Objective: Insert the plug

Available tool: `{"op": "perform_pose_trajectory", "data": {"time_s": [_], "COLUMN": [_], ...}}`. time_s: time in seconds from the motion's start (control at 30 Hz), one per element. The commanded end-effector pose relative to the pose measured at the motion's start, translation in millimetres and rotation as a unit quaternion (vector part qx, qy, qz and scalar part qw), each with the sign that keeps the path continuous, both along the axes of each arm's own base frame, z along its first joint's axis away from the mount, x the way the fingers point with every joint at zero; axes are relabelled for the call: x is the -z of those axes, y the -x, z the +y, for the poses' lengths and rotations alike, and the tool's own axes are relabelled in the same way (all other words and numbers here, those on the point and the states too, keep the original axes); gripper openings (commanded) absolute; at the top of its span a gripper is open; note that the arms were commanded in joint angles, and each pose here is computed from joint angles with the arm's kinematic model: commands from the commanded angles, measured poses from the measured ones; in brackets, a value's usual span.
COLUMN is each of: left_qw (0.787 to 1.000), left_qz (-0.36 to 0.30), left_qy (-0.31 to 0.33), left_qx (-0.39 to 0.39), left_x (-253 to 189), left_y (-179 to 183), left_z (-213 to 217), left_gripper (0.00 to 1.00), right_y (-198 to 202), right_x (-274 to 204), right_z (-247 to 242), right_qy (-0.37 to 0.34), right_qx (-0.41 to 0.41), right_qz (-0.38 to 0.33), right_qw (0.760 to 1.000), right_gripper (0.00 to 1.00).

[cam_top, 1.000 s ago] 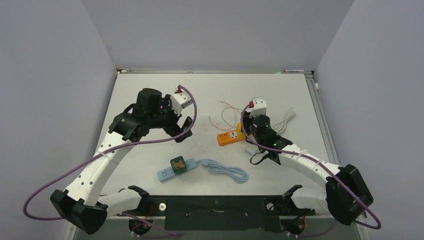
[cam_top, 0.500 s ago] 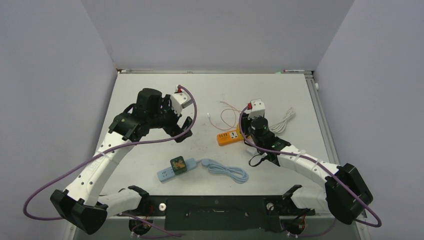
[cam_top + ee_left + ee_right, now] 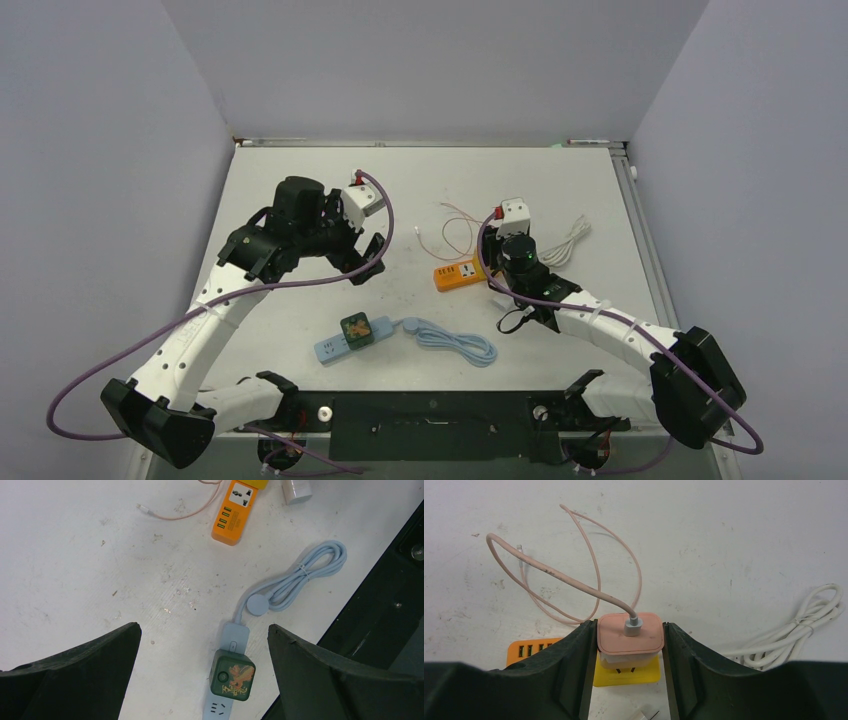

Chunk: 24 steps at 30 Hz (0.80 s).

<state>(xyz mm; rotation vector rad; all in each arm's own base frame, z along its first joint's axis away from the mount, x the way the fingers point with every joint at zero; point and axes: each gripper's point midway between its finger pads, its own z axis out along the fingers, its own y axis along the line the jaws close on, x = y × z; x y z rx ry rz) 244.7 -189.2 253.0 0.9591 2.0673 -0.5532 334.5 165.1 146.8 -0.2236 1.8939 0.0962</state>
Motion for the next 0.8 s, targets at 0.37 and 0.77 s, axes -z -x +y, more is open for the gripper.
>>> {"op": "perform_pose_trajectory", "data": {"time_s": [0.37, 0.77], "left_qw": [1.0, 1.0], "left_qz": [-0.006, -0.006], "left_qy": [0.013, 0.015], "left_qx": [-0.004, -0.004], "left_x": [-8.5, -8.8], "left_y": [-1.0, -1.3], "left_z": [-0.5, -0.7], "left_gripper": [0.97, 0.97], "right_y": [3.3, 8.6], "right_x": [-0.3, 10.6], "right_z": [6.3, 2.8], "right_qy": [-0.016, -0.006], "right_qx": [-0.005, 0.003], "right_qz": [-0.007, 0.0], "right_qw": [1.0, 1.0], "right_gripper": [0.05, 0.05]}}
